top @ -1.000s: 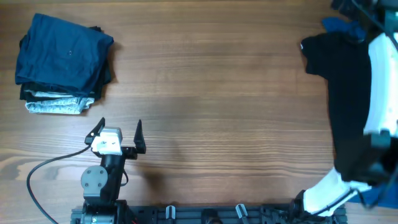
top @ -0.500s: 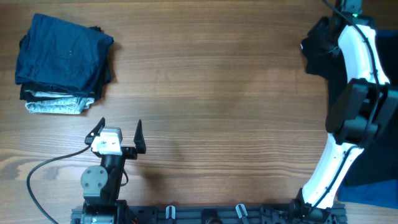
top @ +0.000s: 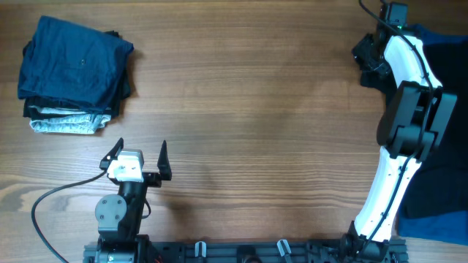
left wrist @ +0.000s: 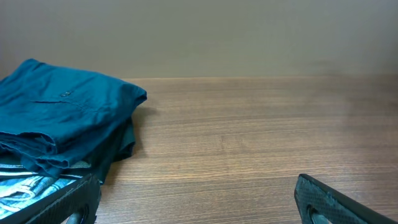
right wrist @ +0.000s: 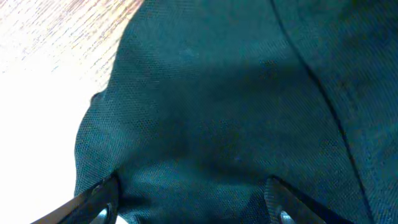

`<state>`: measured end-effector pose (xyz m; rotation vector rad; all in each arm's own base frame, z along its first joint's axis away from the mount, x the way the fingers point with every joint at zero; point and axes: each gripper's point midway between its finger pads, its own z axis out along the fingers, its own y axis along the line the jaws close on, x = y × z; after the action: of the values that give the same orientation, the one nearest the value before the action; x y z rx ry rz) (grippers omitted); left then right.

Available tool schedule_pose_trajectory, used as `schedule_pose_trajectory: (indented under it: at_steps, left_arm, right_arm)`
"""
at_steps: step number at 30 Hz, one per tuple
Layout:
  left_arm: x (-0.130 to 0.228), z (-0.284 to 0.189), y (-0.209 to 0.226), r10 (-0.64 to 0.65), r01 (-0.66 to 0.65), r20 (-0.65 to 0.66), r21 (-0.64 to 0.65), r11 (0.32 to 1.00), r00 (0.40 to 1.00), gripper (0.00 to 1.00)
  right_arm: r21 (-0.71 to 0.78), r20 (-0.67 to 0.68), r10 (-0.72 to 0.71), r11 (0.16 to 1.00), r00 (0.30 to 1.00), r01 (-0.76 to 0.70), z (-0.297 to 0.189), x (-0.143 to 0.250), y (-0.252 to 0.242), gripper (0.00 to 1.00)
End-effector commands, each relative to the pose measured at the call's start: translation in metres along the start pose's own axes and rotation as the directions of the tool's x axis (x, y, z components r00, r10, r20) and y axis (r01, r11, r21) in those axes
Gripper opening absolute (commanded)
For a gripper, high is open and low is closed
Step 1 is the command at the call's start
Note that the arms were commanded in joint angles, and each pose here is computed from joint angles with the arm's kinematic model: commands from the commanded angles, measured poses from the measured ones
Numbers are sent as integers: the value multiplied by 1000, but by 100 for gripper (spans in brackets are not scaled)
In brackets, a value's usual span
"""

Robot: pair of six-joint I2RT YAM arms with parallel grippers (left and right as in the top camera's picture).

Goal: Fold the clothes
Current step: 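Reach right gripper to the black polo shirt's top edge and grasp, then lift the black shirt with right gripper and pull it toward center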

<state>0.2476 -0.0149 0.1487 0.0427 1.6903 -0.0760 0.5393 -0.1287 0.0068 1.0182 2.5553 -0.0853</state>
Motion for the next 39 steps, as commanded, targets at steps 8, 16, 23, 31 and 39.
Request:
schedule_pose_trajectory:
  at_steps: [8,16,23,31,39]
  left_arm:
    - [2,0,2,19,-19,-1,-10,1000,1000,100]
    - [2,0,2,19,-19,-1,-10,1000,1000,100]
    - [2,0,2,18,-18,-1,-10,1000,1000,100]
    - [2,0,2,18,-18,-1,-10,1000,1000,100]
    - [2,0,2,19,-19,-1,-10,1000,1000,100]
  right_arm:
    - [-19,40,-538,842,842,539,-9,1,22,79]
    - [-29,29,-494,869,869,494,-11,11,32,69]
    - [14,-9,-446,895,895,447,5,24,18,43]
    - [67,47,-436,899,899,433,6,8,14,4]
    - [14,164,-227,974,960,228,-89,-53,-13,4]
